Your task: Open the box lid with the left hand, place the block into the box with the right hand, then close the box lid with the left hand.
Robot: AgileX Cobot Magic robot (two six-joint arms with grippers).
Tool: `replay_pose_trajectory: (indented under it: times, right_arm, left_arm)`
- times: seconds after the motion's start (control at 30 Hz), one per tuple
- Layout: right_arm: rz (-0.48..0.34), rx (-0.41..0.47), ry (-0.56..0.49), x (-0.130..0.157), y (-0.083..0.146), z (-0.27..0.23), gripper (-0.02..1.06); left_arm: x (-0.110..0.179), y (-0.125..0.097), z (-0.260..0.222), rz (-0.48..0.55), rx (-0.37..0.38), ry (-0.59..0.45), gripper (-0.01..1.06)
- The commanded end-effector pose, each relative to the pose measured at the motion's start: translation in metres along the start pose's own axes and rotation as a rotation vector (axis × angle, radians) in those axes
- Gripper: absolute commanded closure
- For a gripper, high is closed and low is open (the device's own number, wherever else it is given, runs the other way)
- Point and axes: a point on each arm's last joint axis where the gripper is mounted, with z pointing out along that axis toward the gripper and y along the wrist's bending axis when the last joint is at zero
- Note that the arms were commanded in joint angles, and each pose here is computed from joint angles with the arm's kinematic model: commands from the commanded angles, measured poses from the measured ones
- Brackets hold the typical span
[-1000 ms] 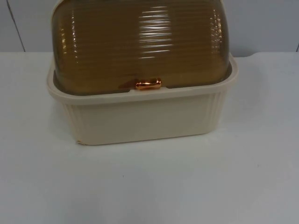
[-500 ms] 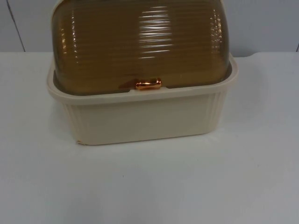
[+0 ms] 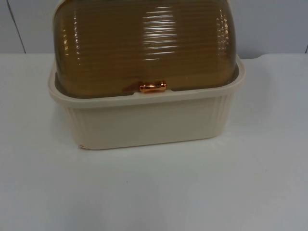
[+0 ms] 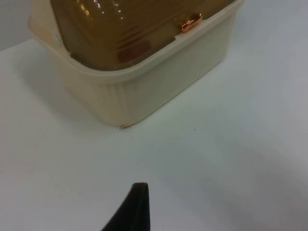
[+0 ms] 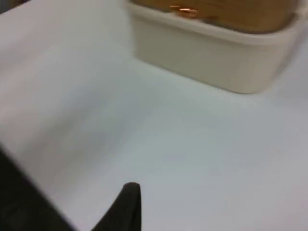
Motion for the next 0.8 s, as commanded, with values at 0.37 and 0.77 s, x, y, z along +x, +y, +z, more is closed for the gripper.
replay_pose_trajectory:
  times: [0.37, 0.77]
  right_arm:
    - [0.218, 0.404, -0.022, -0.0002, 0.0043, 0.0007, -0.01]
    - [0.27, 0.505, -0.026, -0.0004, 0.005, 0.0011, -0.01]
  left_arm:
    - [-0.0001, -0.0001, 0.0005, -0.008, 0.001, -0.009, 0.0]
    - [-0.0001, -0.0001, 0.0005, -0.022, -0.028, -0.008, 0.0]
